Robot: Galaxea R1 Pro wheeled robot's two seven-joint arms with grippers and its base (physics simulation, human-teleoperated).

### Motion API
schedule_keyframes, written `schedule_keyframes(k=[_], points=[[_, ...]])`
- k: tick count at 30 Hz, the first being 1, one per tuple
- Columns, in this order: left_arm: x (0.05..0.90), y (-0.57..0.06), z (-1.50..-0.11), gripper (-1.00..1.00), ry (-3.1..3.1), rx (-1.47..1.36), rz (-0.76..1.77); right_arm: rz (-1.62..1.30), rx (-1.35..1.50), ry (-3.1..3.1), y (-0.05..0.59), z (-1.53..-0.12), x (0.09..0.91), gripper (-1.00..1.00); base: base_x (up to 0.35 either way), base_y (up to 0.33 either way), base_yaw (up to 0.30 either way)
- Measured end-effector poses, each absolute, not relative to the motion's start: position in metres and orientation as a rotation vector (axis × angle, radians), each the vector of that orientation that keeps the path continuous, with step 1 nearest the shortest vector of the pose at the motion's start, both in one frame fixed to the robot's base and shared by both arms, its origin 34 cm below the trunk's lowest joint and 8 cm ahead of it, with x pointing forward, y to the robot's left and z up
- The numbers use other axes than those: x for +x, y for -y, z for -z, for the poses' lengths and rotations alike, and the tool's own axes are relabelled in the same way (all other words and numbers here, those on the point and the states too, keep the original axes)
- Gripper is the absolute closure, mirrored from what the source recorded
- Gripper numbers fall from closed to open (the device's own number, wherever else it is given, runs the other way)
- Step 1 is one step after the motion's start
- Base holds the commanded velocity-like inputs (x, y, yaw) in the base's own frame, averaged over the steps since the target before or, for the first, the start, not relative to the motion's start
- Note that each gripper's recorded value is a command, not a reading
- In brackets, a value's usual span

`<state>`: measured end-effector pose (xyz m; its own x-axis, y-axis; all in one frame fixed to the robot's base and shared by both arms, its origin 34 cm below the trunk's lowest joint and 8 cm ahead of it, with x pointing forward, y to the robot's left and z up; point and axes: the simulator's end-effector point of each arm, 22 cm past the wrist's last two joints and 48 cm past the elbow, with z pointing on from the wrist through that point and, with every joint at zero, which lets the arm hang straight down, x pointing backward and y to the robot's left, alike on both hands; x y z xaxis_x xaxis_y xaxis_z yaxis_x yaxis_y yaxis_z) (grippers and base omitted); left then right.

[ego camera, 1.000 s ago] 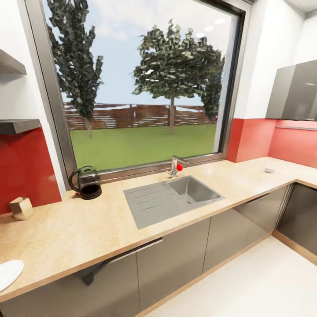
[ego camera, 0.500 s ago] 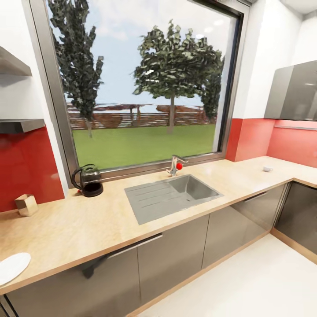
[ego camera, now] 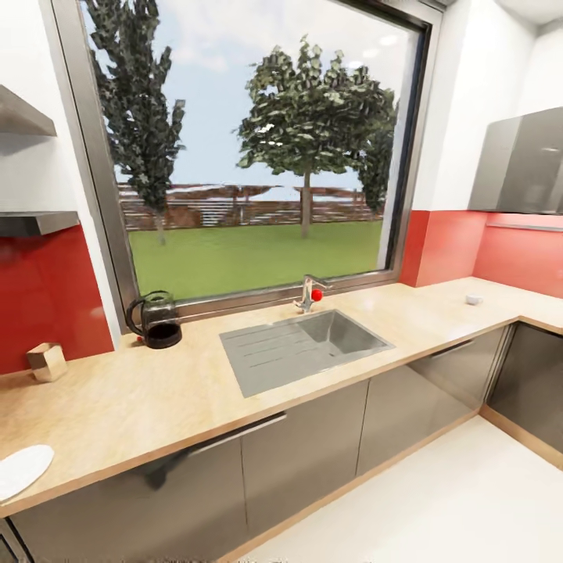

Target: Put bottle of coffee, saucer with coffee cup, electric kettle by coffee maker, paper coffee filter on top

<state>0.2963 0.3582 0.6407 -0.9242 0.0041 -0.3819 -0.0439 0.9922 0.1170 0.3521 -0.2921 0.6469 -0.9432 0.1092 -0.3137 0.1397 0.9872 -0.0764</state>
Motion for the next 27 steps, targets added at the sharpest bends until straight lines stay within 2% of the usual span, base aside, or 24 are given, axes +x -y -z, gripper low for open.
schedule_keyframes(k=[7, 13, 27], points=[[0.297, -0.359, -0.641, -1.00, -2.743, -0.031, -0.174, 0.141, 0.181, -2.819, 0.293, -0.647, 0.352, -1.00, -0.237, -0.100, 0.234], [0.306, -0.360, -0.645, -1.00, -2.713, -0.035, -0.178, 0.145, 0.180, -2.819, 0.293, -0.647, 0.352, -1.00, -0.060, -0.008, 0.070], [0.450, -0.334, -0.760, -1.00, -2.012, 0.061, -0.165, 0.151, 0.179, -2.816, 0.296, -0.647, 0.352, -1.00, -0.003, 0.000, 0.003]])
